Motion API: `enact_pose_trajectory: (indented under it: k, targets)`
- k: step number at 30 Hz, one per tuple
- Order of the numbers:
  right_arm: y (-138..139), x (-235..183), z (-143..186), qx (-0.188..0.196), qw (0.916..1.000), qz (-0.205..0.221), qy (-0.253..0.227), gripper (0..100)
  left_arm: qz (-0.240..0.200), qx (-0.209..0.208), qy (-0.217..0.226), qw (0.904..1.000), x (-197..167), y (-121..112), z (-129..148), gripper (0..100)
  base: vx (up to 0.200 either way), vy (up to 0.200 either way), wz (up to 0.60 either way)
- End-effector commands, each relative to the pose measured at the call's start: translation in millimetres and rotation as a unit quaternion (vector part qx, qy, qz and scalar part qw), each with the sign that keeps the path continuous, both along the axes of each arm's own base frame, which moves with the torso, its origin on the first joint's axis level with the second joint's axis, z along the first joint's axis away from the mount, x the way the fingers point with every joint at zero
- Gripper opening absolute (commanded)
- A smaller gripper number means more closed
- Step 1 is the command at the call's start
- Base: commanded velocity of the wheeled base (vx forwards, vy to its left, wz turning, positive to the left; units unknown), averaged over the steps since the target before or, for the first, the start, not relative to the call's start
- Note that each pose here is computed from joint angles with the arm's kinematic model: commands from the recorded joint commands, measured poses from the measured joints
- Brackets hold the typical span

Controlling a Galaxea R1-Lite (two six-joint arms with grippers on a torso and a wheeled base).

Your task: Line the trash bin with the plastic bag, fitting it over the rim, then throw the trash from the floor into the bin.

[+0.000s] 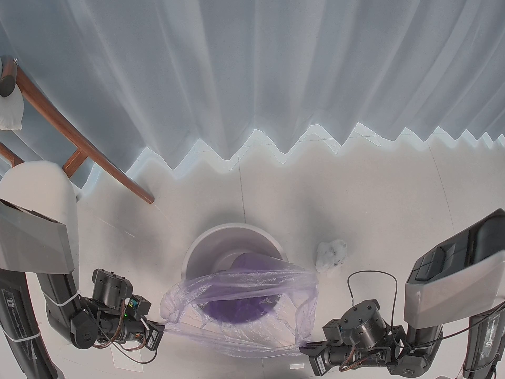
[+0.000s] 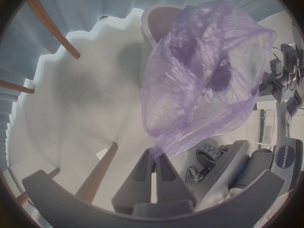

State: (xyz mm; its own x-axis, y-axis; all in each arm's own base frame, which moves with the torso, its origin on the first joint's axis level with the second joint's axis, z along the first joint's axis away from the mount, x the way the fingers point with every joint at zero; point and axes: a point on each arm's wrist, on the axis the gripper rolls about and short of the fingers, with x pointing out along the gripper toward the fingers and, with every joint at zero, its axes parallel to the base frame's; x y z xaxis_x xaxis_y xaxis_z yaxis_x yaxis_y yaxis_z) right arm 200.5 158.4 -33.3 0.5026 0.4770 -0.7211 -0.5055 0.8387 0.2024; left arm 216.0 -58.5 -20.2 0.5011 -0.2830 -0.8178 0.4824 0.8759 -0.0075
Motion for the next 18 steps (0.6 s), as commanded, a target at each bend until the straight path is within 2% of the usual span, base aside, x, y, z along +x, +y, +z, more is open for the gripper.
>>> enact_pose_trajectory:
  k: [1,4,10,18]
  targets:
    - [-3,0,-12,-0.015,0.9996,-0.011,0.022,0,0.006,0.006,0.008,0.9999,9,0,-10,0,0.0,0.0,0.0]
    - [-3,1,-12,-0.016,0.9995,-0.013,0.022,0,0.007,0.006,0.005,0.9999,11,-1,-10,0,0.0,0.0,0.0]
    - [-15,16,-22,-0.035,0.9971,-0.066,0.015,0,0.012,-0.001,-0.022,0.9997,32,-4,-11,0,0.0,0.0,0.0]
    - [-8,39,-18,-0.013,0.9937,-0.11,-0.018,0,0.018,-0.012,-0.057,0.9982,44,-5,-4,0,0.0,0.0,0.0]
